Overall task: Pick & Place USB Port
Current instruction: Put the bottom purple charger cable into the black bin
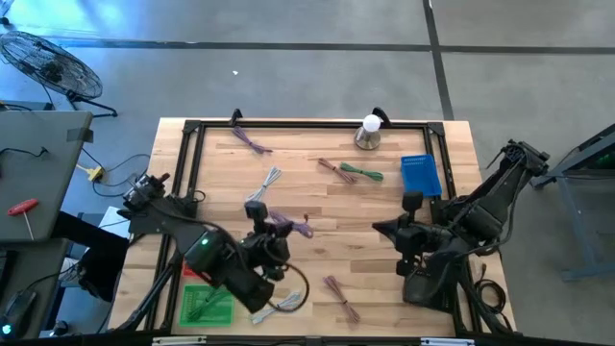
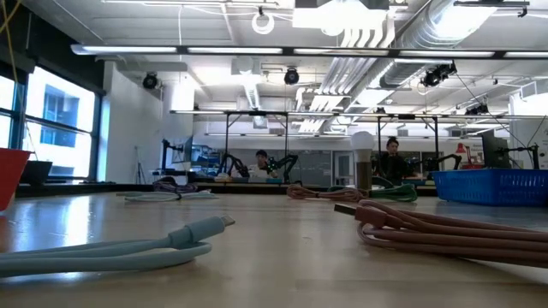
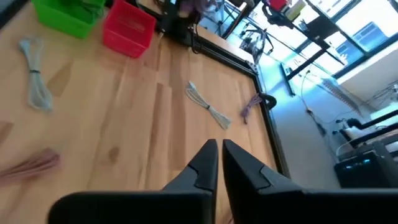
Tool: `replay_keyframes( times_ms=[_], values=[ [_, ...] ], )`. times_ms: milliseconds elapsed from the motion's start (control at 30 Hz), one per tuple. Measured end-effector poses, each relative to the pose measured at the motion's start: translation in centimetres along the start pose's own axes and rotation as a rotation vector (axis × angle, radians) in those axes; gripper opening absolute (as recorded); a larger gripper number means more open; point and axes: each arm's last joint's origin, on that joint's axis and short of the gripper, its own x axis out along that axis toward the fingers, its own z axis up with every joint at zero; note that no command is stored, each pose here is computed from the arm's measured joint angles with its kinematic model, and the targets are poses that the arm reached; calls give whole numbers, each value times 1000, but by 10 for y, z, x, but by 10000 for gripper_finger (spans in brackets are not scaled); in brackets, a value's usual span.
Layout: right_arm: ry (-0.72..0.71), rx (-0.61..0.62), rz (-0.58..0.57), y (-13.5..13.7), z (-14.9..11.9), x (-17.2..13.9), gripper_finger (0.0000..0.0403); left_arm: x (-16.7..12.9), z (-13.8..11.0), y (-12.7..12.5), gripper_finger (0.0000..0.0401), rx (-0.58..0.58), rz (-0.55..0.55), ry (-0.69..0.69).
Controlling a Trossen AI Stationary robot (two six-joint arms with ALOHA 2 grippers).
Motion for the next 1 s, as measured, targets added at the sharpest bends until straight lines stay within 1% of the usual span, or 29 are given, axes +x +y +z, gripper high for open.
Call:
replay_keyframes(
  times_ms=[100, 167, 233, 367, 467, 567, 733, 1000],
  values=[
    [-34, -12, 15, -3, 7, 6, 53, 1, 6, -2, 4, -16, -27, -29],
    [-72, -22, 35, -4, 13, 8, 81, 2, 9, -4, 4, -27, -45, -42],
    [-118, -35, 59, -5, 20, 9, 110, 8, 10, -5, 4, -22, -41, -48],
    [-233, -63, 155, -6, 33, 10, 160, 17, 14, -11, 4, -13, -69, -74],
    [-298, -79, 224, -7, 39, 11, 184, 21, 22, -14, 3, -11, -129, -130],
    [-306, -68, 258, -11, 40, 15, 192, 24, 28, -19, 3, 15, -188, -185],
    [-303, -60, 280, -15, 40, 22, 187, 24, 33, -19, 3, 28, -204, -232],
    [-357, -45, 402, -21, 43, 28, 175, 44, 36, -8, 3, 12, -259, -223]
  ],
)
